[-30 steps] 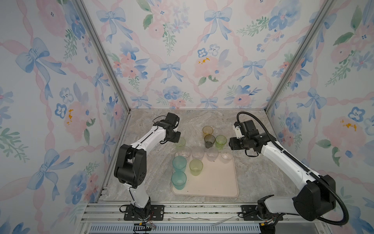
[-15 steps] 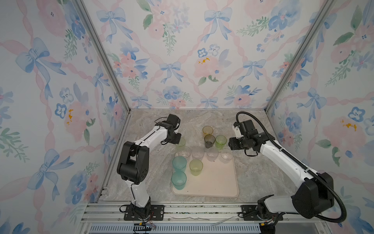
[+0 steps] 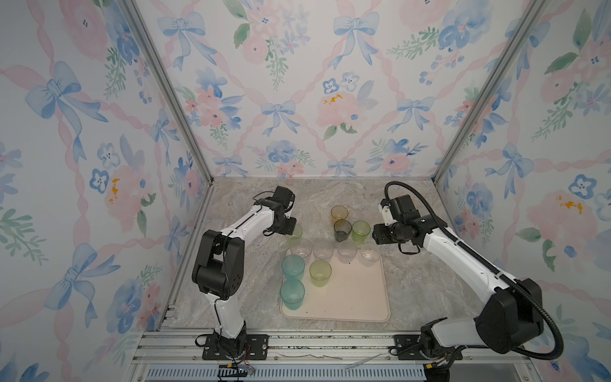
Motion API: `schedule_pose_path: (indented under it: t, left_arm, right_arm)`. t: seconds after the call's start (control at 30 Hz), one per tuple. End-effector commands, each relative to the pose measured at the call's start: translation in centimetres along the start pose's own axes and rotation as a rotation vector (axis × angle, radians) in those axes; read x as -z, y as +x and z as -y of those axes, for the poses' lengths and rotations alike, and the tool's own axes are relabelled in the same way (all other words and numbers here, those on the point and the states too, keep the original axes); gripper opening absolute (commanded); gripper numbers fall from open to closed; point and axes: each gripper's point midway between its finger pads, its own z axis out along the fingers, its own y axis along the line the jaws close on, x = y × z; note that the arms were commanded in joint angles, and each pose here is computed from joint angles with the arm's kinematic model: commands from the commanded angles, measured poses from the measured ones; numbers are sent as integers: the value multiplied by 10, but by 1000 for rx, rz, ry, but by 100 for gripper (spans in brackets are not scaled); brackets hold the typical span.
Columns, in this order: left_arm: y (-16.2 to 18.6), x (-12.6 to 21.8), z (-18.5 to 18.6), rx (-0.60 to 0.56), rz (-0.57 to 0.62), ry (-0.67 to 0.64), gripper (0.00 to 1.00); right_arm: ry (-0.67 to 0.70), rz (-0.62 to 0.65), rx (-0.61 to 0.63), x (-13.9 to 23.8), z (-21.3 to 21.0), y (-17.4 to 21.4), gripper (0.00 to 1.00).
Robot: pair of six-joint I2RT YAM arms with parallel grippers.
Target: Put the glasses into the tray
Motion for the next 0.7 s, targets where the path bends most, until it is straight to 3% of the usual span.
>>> schedule_pose_path:
  t: [0.0, 0.3, 0.67]
  left_arm:
    - [-13, 9, -3, -3, 42, -8, 0]
    - [-30, 36, -8, 1, 132, -39, 0]
    - [-57, 103, 2, -24, 318, -17, 0]
  right_arm:
    - [-9, 27, 2, 5, -1, -12, 57]
    - [-7, 26, 3, 4, 0, -12, 57]
    - [-2, 34, 2, 4, 1, -13, 57]
